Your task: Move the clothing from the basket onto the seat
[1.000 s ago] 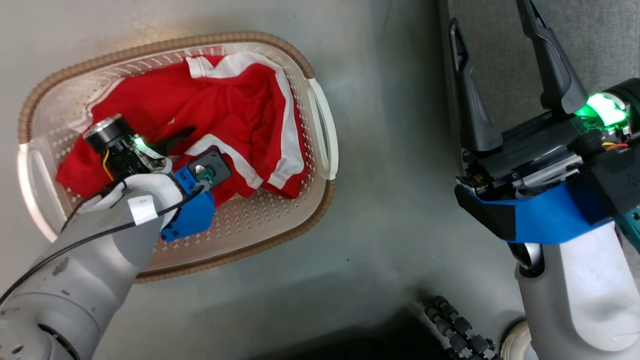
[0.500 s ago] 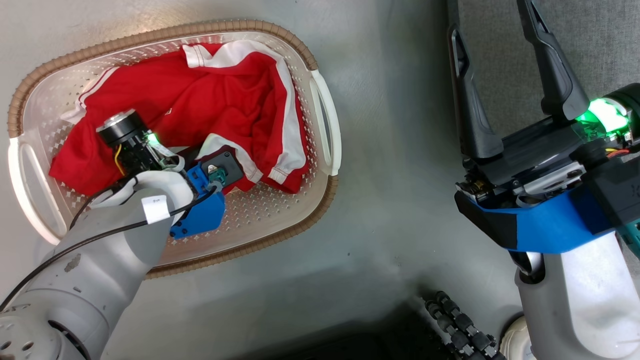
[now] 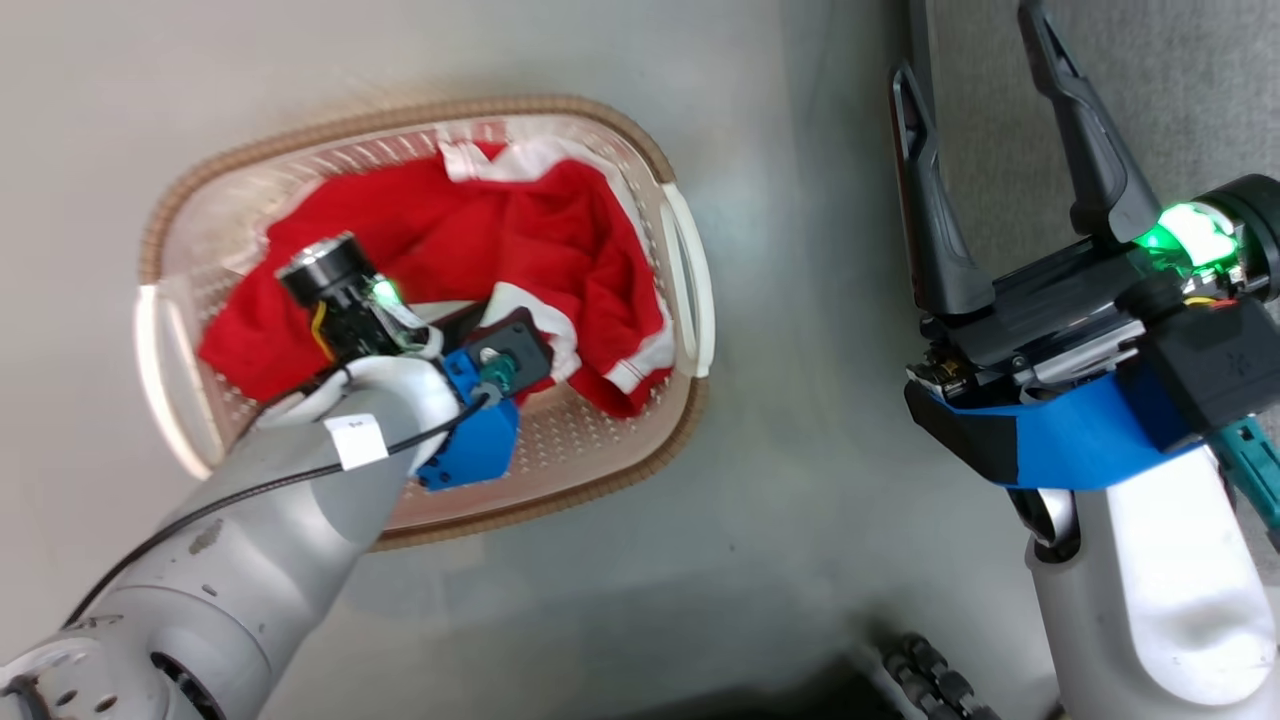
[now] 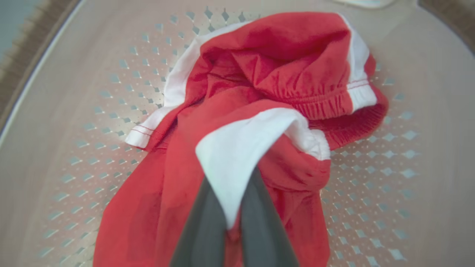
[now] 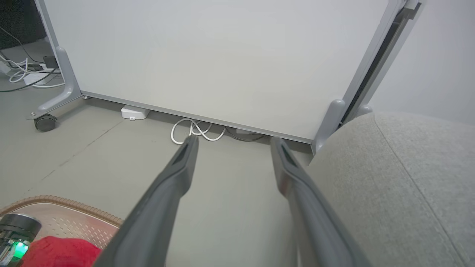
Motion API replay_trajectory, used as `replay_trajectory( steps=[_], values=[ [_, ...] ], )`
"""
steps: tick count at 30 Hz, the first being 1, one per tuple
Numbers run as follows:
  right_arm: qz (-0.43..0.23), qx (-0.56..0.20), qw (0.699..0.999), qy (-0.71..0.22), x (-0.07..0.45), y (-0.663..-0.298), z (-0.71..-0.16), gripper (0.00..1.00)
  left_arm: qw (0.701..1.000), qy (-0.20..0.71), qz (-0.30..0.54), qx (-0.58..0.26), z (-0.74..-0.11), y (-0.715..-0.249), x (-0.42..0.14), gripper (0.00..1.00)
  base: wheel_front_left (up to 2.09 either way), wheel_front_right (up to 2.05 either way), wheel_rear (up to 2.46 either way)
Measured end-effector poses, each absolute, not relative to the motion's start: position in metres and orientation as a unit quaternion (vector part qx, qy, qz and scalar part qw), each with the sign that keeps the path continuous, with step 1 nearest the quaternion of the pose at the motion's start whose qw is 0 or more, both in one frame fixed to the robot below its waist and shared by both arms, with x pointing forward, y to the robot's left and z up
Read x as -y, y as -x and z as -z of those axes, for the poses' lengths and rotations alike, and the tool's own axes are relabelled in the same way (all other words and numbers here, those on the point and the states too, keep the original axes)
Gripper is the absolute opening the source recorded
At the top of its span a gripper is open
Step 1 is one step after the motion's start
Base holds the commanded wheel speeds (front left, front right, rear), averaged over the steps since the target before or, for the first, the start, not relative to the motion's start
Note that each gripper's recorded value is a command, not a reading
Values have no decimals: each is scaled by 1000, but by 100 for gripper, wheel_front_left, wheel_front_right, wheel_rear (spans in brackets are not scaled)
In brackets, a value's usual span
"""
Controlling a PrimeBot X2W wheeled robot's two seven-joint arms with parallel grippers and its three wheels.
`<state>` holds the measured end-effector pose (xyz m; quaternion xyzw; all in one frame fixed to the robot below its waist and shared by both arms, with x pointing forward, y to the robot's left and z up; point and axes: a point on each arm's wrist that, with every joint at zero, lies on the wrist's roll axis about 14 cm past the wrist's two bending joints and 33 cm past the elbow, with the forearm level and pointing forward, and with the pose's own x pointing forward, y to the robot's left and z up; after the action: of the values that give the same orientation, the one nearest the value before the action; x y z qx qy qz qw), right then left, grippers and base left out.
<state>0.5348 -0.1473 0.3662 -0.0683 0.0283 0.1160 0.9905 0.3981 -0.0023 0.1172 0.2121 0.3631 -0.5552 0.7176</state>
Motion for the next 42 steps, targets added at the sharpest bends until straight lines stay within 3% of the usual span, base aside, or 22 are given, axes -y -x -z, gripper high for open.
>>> replay_trajectory(
  steps=[8,25,42],
  values=[
    [-125,0,990,61,135,-533,-399,100,755,-185,539,-325,-171,-411,10,0,0,0,0],
    [-134,52,989,42,119,-500,-476,100,867,-137,420,-232,-297,-444,-18,0,0,0,0],
    [-132,89,987,29,116,-452,-528,100,925,-111,345,-111,-414,-454,-42,0,0,0,0]
  ],
)
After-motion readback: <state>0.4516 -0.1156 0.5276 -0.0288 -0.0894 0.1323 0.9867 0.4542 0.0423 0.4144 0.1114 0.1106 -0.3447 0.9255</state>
